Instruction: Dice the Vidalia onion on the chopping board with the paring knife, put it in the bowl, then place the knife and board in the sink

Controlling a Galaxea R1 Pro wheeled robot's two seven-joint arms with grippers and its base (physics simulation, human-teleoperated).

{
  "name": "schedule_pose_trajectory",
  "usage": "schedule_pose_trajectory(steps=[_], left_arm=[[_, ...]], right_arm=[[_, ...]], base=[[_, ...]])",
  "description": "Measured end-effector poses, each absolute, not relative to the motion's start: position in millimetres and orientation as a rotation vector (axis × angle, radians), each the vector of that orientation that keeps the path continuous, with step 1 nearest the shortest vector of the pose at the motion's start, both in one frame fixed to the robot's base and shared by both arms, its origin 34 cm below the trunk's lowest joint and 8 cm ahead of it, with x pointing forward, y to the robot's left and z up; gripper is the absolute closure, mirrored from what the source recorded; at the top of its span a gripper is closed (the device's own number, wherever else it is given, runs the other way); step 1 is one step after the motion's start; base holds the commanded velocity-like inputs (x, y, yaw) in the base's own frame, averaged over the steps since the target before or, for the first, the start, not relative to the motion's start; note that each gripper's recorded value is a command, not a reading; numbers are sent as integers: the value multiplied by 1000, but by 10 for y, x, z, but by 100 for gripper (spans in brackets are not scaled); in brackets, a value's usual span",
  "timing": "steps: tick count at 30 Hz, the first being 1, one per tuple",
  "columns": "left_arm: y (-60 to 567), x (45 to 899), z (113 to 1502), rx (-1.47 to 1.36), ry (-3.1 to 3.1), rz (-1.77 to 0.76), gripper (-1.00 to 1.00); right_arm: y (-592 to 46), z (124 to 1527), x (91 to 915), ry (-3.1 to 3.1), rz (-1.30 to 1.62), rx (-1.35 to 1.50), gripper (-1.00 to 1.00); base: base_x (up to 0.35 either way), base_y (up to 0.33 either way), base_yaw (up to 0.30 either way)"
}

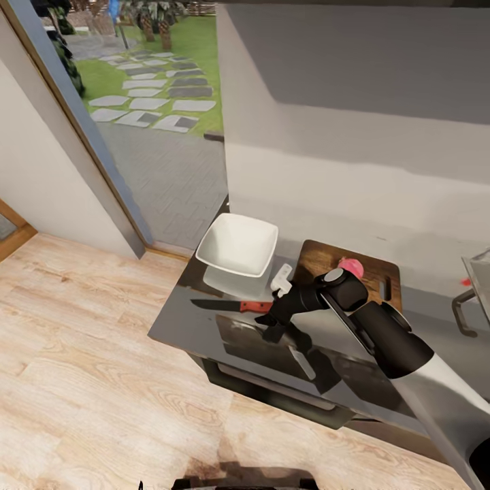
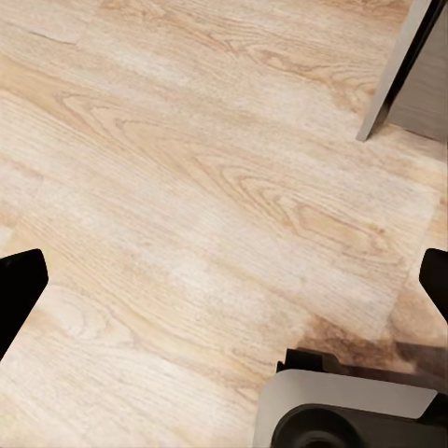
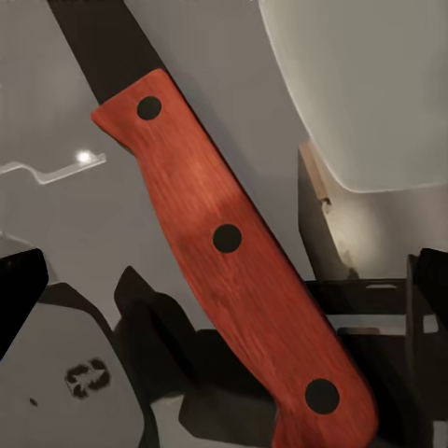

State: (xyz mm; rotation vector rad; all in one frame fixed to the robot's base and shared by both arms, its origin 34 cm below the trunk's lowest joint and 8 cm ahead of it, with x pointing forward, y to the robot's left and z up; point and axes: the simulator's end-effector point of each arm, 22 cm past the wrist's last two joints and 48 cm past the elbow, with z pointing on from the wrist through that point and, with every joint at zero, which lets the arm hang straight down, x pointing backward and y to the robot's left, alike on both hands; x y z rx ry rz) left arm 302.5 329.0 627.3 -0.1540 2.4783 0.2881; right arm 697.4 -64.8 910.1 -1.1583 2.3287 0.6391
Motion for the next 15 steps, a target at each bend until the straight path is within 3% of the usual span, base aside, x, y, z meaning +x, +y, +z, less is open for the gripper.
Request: schedule_pose_trajectory(steps=[11,12,15], left_arm=[[3290,3018,6268,-154,2481,288,-100],[3290,3018,6268,-154,2481,288,-100],[3289,3018,6268,-154,2481,288,-100]], right_arm=[[-642,9102,6971,2327,642,-1159,-100],[-642,9102,6971,2327,642,-1159,100],[-650,9095,6984,2324,633,-1161,100]], base=[[0,0,0],[0,0,0],[0,0,0]])
